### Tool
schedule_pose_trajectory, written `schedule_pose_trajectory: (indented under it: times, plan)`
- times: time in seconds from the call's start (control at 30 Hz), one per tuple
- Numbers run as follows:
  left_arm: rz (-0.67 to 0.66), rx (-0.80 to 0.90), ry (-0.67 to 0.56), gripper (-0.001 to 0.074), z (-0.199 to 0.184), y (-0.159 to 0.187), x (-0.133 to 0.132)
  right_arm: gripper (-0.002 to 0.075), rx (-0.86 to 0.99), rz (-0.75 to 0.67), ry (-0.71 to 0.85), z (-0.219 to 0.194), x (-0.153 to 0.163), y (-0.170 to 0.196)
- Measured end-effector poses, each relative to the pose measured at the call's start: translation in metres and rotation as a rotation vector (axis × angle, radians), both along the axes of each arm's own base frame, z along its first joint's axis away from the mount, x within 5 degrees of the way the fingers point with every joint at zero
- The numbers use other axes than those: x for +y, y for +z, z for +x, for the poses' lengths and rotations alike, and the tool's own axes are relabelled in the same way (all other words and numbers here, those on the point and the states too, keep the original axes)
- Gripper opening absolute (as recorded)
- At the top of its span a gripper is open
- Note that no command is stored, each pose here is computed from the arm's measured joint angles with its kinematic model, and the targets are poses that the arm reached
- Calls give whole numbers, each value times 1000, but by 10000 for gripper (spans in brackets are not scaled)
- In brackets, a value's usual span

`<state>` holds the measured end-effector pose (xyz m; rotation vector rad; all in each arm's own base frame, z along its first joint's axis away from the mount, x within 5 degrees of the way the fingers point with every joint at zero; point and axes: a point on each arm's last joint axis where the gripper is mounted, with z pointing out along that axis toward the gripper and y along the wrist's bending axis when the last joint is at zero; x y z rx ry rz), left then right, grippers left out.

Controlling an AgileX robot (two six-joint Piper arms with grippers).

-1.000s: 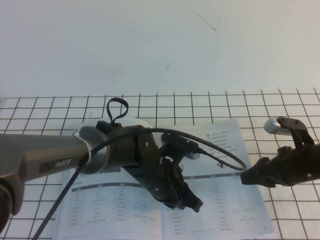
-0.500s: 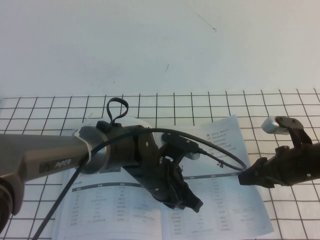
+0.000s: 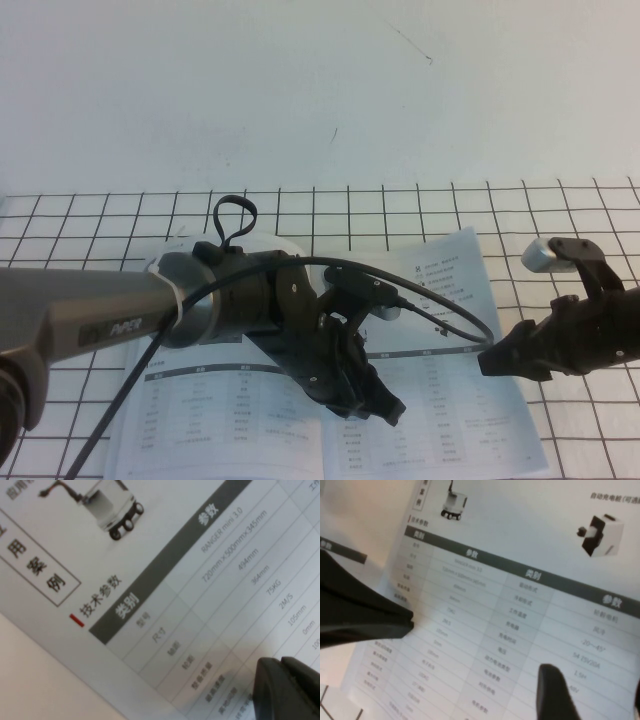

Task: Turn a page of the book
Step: Open the closed book

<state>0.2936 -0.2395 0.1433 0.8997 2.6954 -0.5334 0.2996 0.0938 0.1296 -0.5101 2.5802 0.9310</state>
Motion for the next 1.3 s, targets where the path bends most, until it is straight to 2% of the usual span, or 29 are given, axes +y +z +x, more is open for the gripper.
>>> schedule_pose_trajectory:
  times: [0.13, 0.4, 0.67, 1.07, 1.3]
  plan:
    - [0, 0, 0, -3, 0, 0, 0, 307, -8, -10, -5, 1, -1, 0]
    - [0, 0, 0, -3, 0, 0, 0, 115, -32, -57, -9, 3, -4, -3]
    - [0, 0, 0, -3, 0, 0, 0, 22, 15, -67, -11, 4, -5, -20]
    - [0, -1, -3, -3, 0, 0, 0, 3, 20, -48, -9, 6, -5, -21]
    - [1, -4, -8, -3, 0, 0, 0, 3, -6, 20, -6, 5, -2, -10]
